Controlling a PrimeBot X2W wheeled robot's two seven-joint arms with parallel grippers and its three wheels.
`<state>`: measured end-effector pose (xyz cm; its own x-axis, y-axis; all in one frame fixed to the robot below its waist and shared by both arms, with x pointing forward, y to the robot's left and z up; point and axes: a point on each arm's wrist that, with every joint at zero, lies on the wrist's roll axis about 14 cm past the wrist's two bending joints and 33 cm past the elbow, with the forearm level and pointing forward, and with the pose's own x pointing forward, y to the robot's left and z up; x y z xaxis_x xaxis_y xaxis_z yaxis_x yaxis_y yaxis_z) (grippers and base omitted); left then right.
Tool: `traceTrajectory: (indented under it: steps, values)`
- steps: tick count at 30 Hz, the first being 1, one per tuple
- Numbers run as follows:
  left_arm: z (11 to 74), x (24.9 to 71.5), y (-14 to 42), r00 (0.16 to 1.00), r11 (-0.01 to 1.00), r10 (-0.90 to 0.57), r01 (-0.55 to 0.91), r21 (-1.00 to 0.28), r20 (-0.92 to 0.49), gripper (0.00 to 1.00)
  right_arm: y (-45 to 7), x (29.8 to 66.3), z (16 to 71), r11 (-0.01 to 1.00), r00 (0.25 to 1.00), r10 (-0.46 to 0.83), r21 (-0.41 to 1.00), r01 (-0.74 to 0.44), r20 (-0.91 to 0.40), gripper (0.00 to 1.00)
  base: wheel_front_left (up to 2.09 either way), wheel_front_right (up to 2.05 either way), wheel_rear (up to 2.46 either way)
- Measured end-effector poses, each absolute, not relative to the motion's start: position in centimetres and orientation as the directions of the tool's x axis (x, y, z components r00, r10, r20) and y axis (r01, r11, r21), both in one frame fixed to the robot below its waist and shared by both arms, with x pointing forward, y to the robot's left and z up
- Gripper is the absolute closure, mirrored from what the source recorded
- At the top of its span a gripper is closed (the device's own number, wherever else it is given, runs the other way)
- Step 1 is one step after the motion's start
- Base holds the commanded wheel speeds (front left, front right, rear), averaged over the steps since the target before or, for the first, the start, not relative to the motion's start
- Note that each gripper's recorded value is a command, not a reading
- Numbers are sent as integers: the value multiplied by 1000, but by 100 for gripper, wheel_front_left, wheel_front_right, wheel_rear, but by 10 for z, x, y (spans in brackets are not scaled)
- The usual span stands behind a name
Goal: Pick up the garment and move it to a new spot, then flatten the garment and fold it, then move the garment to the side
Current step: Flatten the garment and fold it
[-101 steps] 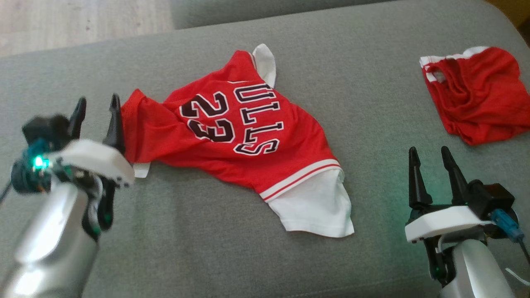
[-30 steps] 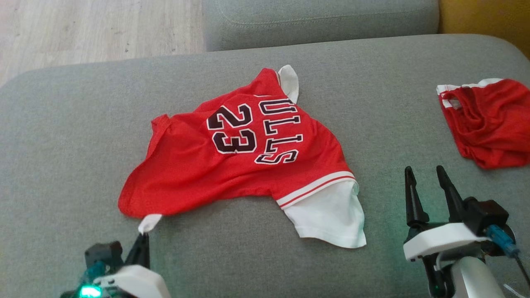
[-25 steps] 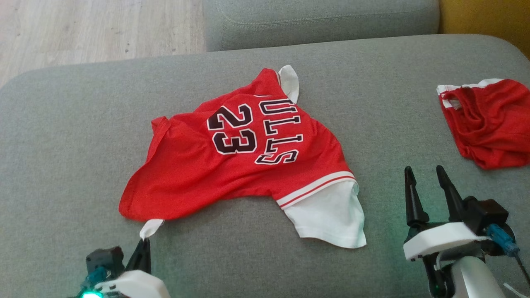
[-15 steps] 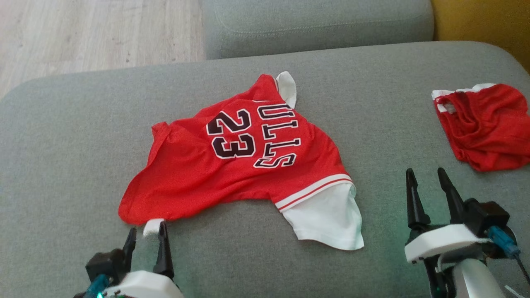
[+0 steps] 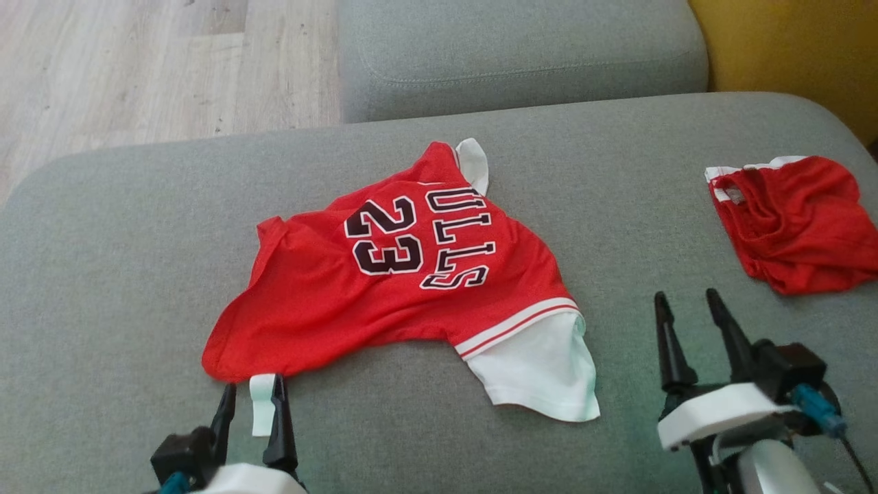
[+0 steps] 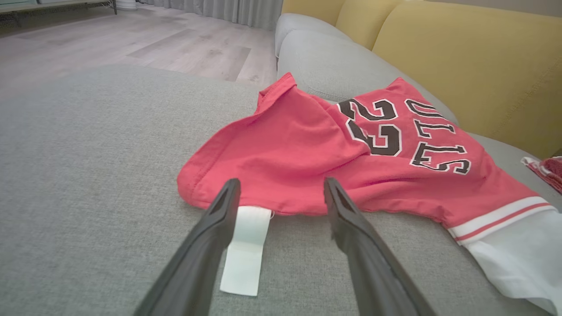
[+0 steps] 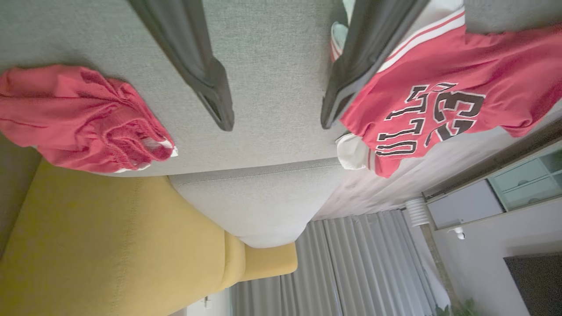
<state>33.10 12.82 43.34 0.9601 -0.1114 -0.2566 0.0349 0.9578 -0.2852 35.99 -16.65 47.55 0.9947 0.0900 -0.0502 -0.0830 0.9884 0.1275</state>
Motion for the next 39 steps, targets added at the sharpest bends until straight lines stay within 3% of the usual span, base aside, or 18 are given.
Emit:
traceTrajectory:
  steps: [20, 25, 30, 39]
  values:
    - [434, 331, 134, 970, 969, -83, 25, -244, -230, 0, -146, 350, 465, 981, 984, 153, 130, -141, -87, 0, 0, 0, 0]
    - [433, 331, 134, 969, 970, -84, 26, -242, -231, 0, -141, 343, 441, 982, 963, 173, 114, -152, -205, 0, 0, 0, 0]
    - [430, 331, 138, 968, 971, -71, 12, -239, -240, 0, -130, 312, 395, 977, 904, 208, 129, -172, -374, 0, 0, 0, 0]
    - [425, 327, 150, 967, 972, -34, -27, -233, -254, 0, -108, 307, 368, 961, 845, 276, 150, -233, -458, 0, 0, 0, 0]
